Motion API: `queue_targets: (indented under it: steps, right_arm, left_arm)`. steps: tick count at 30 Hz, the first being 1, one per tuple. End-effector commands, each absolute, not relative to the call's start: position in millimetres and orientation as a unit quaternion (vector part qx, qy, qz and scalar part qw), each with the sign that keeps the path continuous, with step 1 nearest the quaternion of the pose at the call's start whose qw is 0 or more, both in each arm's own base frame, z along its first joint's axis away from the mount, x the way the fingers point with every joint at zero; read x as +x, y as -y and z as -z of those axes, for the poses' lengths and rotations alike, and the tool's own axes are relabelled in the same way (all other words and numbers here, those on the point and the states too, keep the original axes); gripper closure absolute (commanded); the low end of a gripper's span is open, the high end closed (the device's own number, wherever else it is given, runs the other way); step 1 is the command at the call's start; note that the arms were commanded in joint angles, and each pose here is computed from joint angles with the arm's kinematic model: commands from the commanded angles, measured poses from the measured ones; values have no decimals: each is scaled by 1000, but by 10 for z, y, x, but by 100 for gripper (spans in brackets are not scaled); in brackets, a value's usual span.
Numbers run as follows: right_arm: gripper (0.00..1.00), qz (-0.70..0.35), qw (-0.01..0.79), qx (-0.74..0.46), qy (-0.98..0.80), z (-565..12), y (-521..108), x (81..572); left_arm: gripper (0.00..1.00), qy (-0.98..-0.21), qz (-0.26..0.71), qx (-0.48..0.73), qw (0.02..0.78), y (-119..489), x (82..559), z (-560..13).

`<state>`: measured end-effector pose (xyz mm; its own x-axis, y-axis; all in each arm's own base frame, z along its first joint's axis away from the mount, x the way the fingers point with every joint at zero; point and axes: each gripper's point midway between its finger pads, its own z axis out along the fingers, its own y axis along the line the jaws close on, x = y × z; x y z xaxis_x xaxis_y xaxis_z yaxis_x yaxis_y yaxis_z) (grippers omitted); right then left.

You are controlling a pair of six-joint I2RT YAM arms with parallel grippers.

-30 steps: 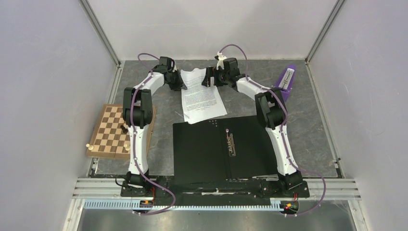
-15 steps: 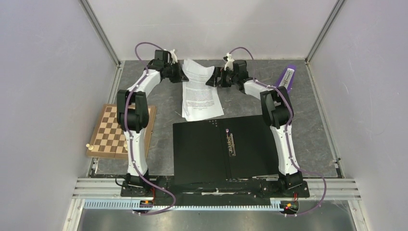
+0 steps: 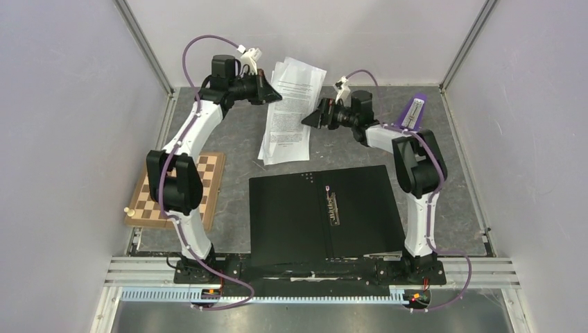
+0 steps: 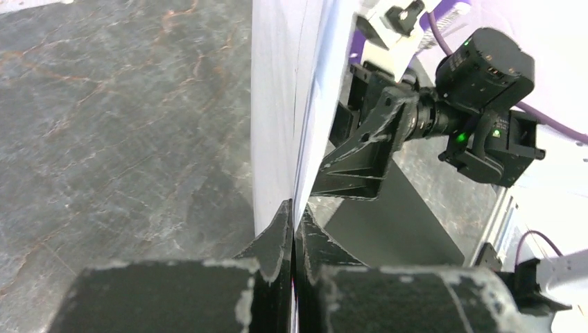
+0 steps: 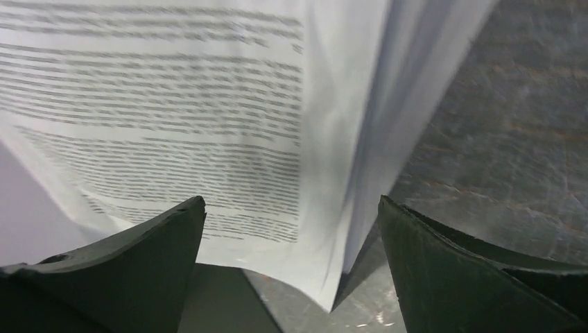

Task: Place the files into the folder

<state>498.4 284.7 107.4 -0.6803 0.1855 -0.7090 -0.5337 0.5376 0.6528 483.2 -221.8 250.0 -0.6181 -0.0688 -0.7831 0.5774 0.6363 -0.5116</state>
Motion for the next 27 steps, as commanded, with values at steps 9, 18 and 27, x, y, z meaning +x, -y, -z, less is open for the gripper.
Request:
queue_targets:
  steps: [9,18,27]
  right_arm:
    - [2,-512,554,-195,-627,-2908,-2601,4319]
    - [2,-524,606,-229,-553,-3444,-2477,3760]
    - [2,-519,631,-269,-509,-3827,-2429,3428]
  left_arm:
    - [98,-696,415,280,515,2300,3749,-4006]
    - [98,-645,437,321,539,2376,3116,-4478]
    - [98,-609,453,341,555,2391,2793,-4777]
